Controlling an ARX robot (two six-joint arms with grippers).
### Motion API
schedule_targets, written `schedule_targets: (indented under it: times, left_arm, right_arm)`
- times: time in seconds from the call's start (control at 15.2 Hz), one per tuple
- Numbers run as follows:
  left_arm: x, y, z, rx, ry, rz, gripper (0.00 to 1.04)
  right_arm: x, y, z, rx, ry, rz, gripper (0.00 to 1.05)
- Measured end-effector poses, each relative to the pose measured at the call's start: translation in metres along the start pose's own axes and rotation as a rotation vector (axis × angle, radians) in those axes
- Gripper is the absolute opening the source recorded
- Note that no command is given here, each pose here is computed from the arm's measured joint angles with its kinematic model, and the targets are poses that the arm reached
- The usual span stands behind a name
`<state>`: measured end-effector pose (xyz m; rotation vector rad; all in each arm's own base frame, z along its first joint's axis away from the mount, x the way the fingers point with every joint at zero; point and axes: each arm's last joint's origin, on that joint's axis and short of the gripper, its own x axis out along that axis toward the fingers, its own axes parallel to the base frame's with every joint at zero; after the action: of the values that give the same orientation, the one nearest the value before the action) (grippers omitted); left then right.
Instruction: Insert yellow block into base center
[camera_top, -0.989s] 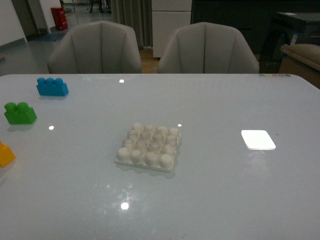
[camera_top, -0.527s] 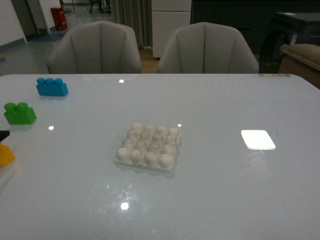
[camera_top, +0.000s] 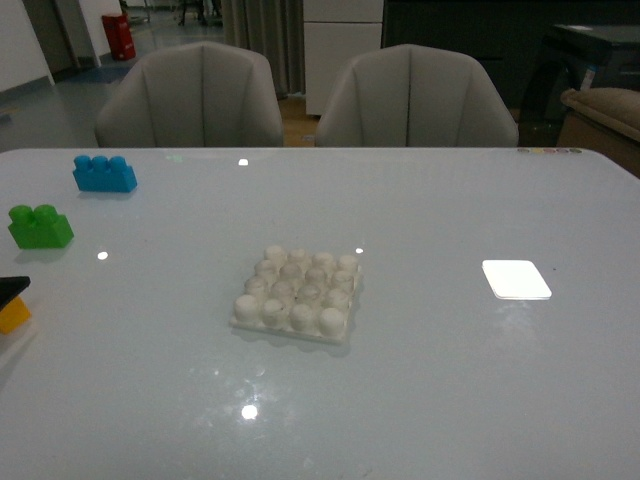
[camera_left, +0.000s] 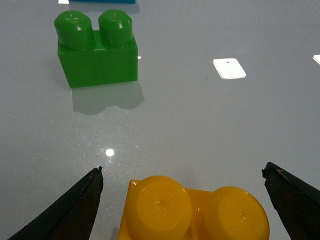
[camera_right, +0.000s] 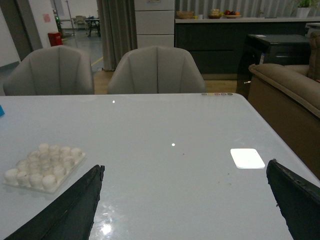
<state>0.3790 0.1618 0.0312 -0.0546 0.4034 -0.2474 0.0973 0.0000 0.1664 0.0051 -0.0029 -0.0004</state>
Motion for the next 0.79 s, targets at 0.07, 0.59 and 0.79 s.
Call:
schedule_targets:
  times: [0.07,0.59,0.79]
  left_arm:
    - [0.0017,-0.0005,-0.0003,0.003,-0.004,-0.001,0.98]
    - [0.0052,-0.0014,-0.0060,-0.013,-0.006,-0.003,0.66]
    - [0.0035,-0.0063,-0.0090,-0.017,-0.010,-0.001,0.66]
  right_arm:
    - [0.0000,0.0000,0.0000,0.000,0.000,0.000,0.98]
    - [0.0000,0.0000,0.0000,0.000,0.000,0.000,0.98]
    - [0.0000,0.0000,0.0000,0.000,0.000,0.000,0.98]
